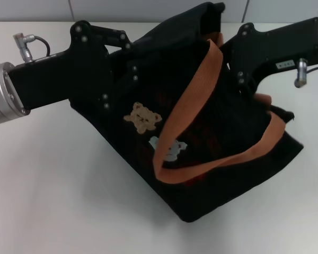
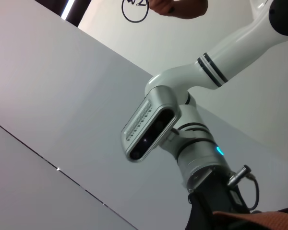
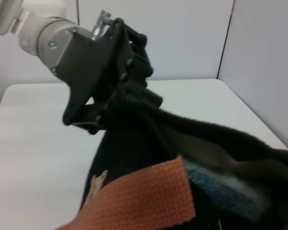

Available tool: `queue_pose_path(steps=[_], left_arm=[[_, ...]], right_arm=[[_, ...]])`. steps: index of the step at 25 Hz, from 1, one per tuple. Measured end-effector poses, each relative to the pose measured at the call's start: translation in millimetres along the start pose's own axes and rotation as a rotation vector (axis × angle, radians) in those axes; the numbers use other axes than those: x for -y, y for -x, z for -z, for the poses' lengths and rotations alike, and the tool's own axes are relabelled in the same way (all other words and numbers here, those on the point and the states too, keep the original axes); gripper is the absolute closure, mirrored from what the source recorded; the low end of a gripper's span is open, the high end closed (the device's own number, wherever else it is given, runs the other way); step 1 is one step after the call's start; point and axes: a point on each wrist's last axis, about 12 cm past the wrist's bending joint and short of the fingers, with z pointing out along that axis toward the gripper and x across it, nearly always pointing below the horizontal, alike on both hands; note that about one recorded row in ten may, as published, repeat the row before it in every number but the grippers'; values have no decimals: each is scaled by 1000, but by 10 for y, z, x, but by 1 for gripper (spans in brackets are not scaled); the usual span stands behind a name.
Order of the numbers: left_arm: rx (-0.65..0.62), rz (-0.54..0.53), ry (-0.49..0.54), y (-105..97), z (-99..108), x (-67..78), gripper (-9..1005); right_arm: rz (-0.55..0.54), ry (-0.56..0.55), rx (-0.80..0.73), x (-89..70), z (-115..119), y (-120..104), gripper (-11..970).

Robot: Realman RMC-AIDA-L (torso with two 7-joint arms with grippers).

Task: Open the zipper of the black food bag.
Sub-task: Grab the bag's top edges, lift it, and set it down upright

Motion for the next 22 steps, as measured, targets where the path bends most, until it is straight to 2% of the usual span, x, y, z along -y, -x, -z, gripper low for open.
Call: queue_pose_path(steps=[2, 5, 11, 18, 20, 22], left_arm=[[0, 3, 14, 0, 4, -2, 898], [-2, 13, 56, -9, 10, 1, 898], [-22, 27, 106, -50, 14, -10, 900], [-32, 44, 114, -90, -19, -6, 901], [-34, 49, 116, -100, -21, 0, 902], [-39, 63, 124, -118, -18, 16, 902]], right_arm=[[7, 11, -4, -32, 33, -15, 923], [19, 48, -17, -86, 121, -44, 959], [3, 130, -135, -202, 301, -197, 958], [-125, 238, -267, -472, 425, -594, 947], [-175, 223, -265, -505, 468, -692, 944], [-248, 166, -237, -474, 534, -765, 941]])
